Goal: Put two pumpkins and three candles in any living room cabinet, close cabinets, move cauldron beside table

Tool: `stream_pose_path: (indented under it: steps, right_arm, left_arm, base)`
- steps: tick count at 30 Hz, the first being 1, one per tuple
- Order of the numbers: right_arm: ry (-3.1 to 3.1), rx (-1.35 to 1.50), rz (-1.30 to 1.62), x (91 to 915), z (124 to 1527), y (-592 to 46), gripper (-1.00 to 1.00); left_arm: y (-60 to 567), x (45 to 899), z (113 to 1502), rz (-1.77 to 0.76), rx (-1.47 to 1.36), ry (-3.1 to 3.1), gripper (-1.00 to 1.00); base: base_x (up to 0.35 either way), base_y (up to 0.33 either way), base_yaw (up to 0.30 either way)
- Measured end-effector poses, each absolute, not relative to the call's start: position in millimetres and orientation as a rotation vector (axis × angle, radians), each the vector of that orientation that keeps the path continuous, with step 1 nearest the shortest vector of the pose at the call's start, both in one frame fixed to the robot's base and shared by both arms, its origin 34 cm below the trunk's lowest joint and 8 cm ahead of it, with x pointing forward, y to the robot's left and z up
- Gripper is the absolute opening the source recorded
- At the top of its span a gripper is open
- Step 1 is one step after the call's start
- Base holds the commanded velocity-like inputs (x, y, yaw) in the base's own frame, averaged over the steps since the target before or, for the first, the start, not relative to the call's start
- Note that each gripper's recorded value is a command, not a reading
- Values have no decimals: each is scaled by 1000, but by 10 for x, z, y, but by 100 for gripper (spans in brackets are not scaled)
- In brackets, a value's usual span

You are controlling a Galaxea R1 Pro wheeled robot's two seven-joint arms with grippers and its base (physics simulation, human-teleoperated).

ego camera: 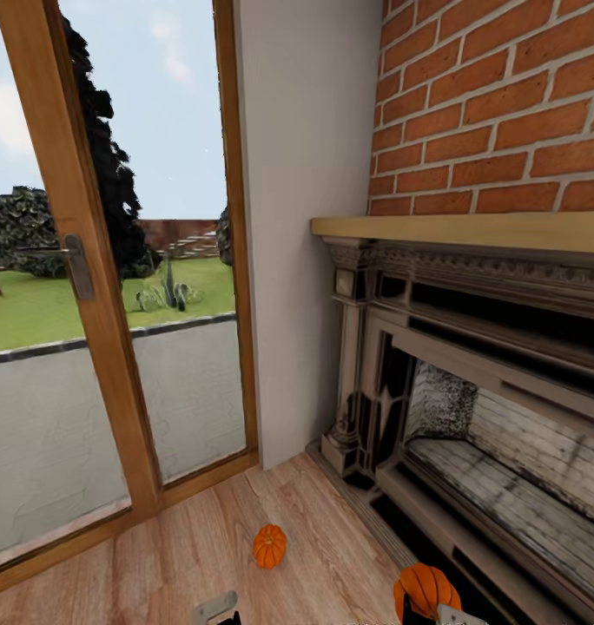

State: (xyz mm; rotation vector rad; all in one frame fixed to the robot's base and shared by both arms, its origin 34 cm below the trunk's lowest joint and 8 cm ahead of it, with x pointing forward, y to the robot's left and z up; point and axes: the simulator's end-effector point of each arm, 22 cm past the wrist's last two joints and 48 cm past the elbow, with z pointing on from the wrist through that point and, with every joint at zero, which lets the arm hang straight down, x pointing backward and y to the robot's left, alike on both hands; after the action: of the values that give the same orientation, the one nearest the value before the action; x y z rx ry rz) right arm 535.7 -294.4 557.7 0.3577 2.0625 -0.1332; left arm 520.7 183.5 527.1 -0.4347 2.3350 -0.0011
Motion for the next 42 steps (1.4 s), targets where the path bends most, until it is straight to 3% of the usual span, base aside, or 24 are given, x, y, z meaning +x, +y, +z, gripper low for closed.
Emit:
stream_pose_path:
  steps: [15, 24, 42]
  right_arm:
    - [2081, 378, -141, 5298, 5489, -2964, -100]
    - [2085, 381, -145, 5266, 5346, -2981, -100]
    - [2079, 380, -145, 5241, 5018, -2992, -100]
  left_arm:
    - [1846, 5154, 5192, 6, -443, 2353, 100]
    - [1856, 5115, 5038, -6, -618, 2353, 100]
    - [1793, 4936, 4564, -22, -609, 2455, 100]
  base:
    - [181, 103, -117]
    - [13, 10, -52]
    - [0, 0, 0]
